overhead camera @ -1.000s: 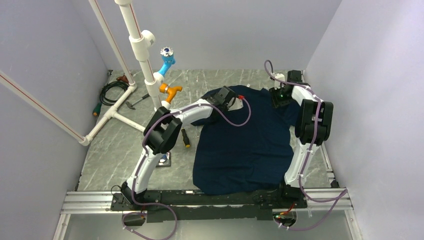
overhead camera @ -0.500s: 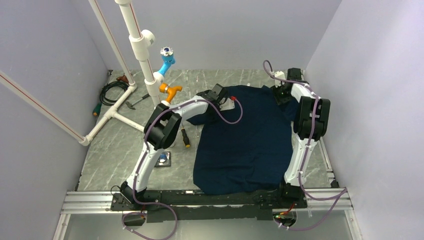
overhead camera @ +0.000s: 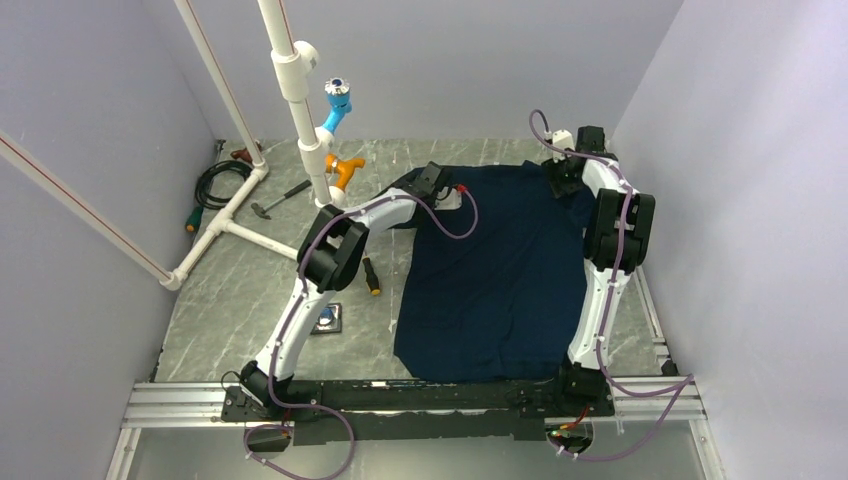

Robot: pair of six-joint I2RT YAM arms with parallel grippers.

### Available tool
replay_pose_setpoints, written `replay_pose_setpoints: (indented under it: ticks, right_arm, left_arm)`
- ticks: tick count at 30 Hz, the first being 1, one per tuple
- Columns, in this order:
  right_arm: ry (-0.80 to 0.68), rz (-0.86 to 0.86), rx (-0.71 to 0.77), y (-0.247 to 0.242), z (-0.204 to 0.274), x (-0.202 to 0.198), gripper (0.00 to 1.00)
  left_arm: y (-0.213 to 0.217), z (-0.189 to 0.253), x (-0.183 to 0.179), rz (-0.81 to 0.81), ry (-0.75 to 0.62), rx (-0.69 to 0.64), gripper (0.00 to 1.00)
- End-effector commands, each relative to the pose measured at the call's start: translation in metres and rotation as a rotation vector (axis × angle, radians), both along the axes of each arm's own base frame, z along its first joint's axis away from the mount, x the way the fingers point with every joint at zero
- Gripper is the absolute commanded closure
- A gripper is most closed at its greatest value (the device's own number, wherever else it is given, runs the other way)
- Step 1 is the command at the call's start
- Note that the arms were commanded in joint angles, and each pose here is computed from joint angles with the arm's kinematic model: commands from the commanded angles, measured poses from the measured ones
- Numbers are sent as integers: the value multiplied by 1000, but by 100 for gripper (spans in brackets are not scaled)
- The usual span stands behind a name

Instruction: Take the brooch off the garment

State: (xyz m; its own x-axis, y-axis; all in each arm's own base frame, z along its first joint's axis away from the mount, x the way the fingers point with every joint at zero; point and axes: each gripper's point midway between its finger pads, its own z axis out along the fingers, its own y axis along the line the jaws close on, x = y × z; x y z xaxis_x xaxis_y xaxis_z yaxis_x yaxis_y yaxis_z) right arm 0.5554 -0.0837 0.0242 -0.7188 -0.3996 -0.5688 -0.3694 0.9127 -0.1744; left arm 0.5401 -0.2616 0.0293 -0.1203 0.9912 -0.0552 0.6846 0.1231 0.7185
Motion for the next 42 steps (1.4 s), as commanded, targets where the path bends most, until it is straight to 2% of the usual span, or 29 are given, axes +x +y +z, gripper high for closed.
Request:
replay_pose_setpoints:
  ticks: [1, 7, 11, 17, 23, 30, 31, 32, 37, 42]
  right_arm:
    - [16, -29, -16, -9, -23, 4, 43]
    - [0, -38, -32, -13, -18, 14, 32]
    - [-49, -15, 4, -5, 12, 18, 24]
    - [-140, 55, 124, 26, 82, 6, 13]
    - [-192, 102, 196, 45, 137, -14, 10]
    - [-211, 173, 282, 70, 181, -61, 0]
    - [-209, 181, 298, 75, 186, -70, 0]
    - [-205, 190, 314, 79, 191, -79, 0]
    - [-196, 230, 401, 104, 208, -131, 0]
    - [-203, 281, 445, 137, 220, -185, 0]
  left_arm:
    - [37, -23, 15, 56, -19, 103, 76]
    - [44, -13, 21, 101, -68, 117, 76]
    - [37, 13, 21, 109, -100, 38, 74]
    - [2, 70, -3, 45, -112, -159, 57]
    - [-31, 105, -31, -5, -113, -255, 46]
    - [-71, 136, -90, -124, -12, -381, 30]
    - [-75, 139, -102, -141, 13, -395, 17]
    - [-79, 144, -113, -154, 34, -415, 13]
    - [-93, 173, -175, -228, 183, -556, 9]
    - [-90, 202, -243, -305, 351, -708, 4]
